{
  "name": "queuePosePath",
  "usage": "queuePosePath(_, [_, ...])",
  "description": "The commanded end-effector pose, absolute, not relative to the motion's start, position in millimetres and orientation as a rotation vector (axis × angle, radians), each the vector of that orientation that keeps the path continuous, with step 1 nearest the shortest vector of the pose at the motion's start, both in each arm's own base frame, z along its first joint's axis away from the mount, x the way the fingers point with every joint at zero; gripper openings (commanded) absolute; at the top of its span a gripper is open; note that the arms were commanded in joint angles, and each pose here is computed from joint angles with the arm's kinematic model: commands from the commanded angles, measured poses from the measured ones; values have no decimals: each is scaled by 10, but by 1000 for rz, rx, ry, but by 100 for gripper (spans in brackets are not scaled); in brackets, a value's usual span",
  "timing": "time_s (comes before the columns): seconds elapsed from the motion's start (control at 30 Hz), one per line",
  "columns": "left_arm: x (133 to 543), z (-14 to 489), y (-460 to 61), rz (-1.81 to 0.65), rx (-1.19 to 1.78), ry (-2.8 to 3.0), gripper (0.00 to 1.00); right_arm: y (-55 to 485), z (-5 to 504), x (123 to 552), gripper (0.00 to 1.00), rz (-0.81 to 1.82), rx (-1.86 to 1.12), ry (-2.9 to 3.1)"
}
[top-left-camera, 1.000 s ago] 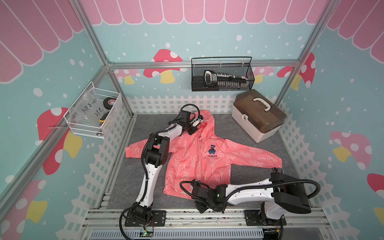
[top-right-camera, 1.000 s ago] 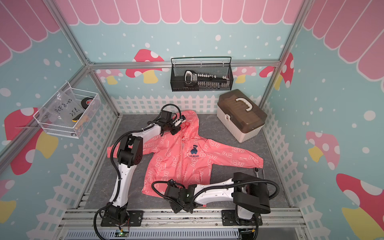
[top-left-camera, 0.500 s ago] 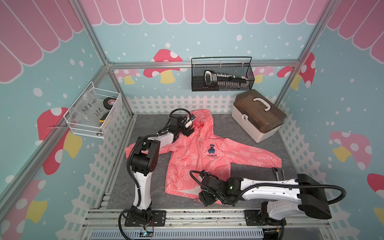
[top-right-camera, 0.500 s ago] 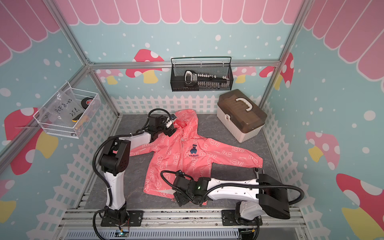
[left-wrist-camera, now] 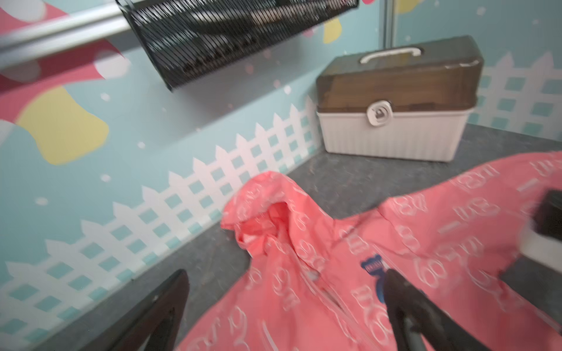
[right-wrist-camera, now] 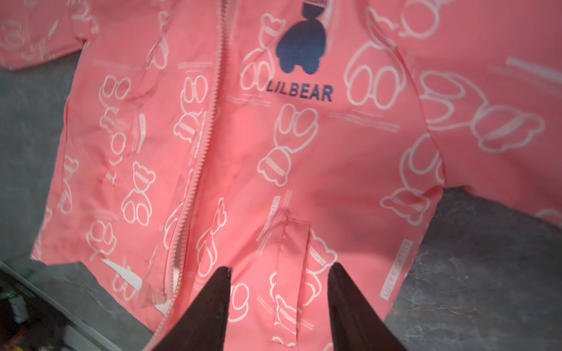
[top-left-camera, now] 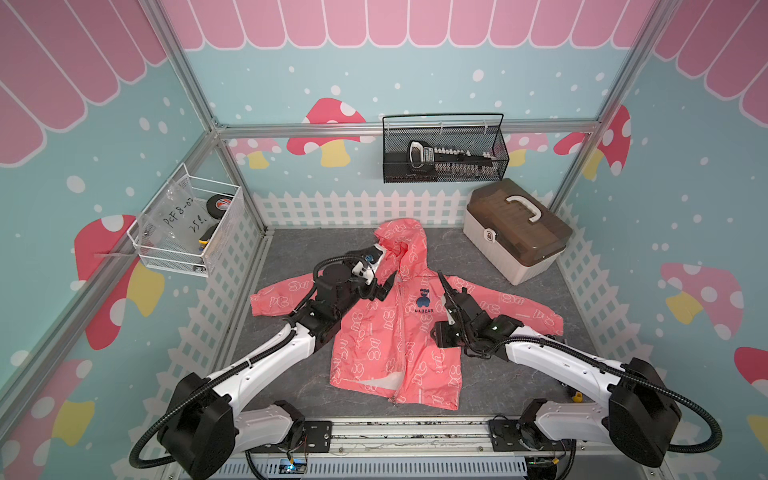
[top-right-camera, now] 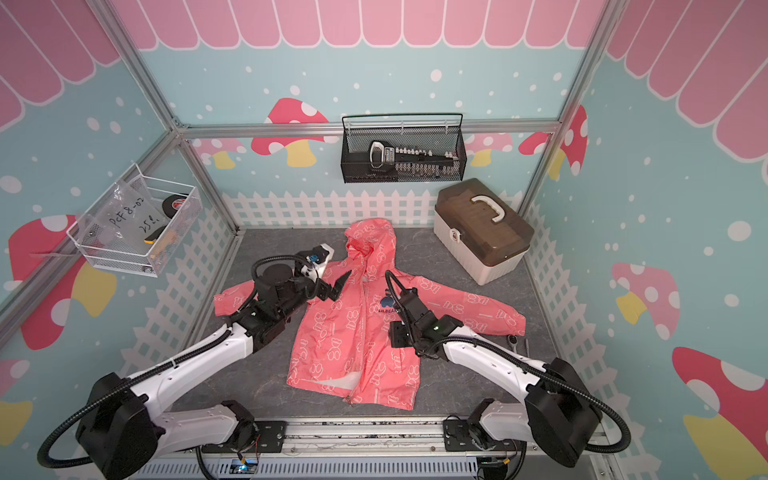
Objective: Unzip the jacket
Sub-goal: Smooth out the jacket at the center of the board.
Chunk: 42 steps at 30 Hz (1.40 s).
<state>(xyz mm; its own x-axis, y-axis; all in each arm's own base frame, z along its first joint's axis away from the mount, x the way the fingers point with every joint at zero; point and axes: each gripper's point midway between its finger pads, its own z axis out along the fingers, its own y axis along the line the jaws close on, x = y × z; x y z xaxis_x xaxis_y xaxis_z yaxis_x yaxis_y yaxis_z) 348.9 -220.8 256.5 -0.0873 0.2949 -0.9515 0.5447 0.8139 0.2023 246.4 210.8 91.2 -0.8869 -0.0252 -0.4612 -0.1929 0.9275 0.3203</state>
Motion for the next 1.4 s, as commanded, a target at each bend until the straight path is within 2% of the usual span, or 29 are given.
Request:
queuePosePath(0.0, [3256, 1854, -1783, -241, 354, 2048, 99, 2101, 739, 2559, 40, 564, -106, 2640])
queuePosePath(0.13, [2971, 1644, -1513, -321, 7, 2237, 99, 2061, 463, 2641, 22, 629, -7, 2680])
queuePosePath(0.33, [2533, 1358, -1379, -417, -248, 2418, 99, 1688, 198, 2758, 10, 510, 173, 2690])
queuePosePath(0.43, [2299, 1182, -1264, -437, -394, 2453, 92, 1404, 90, 2795, 7, 464, 291, 2683])
queuePosePath(0.6, [1916, 905, -1310, -562, -542, 2517, 75, 1034, 84, 2882, 6, 415, 401, 2652])
queuePosePath(0.67, [1775, 796, -1371, -582, -569, 2555, 72, 954, 115, 2929, 6, 404, 411, 2645])
queuePosePath(0.93, [1574, 885, -1854, -662, -583, 2549, 79, 1016, 199, 3031, 7, 436, 337, 2655])
queuePosePath(1.2, [1395, 1028, -2238, -926, -864, 2333, 80, 1002, 167, 2960, 10, 425, 297, 2665])
queuePosePath(1.37, [1313, 866, -2341, -1085, -1067, 2238, 81, 998, 153, 2940, 10, 421, 280, 2668])
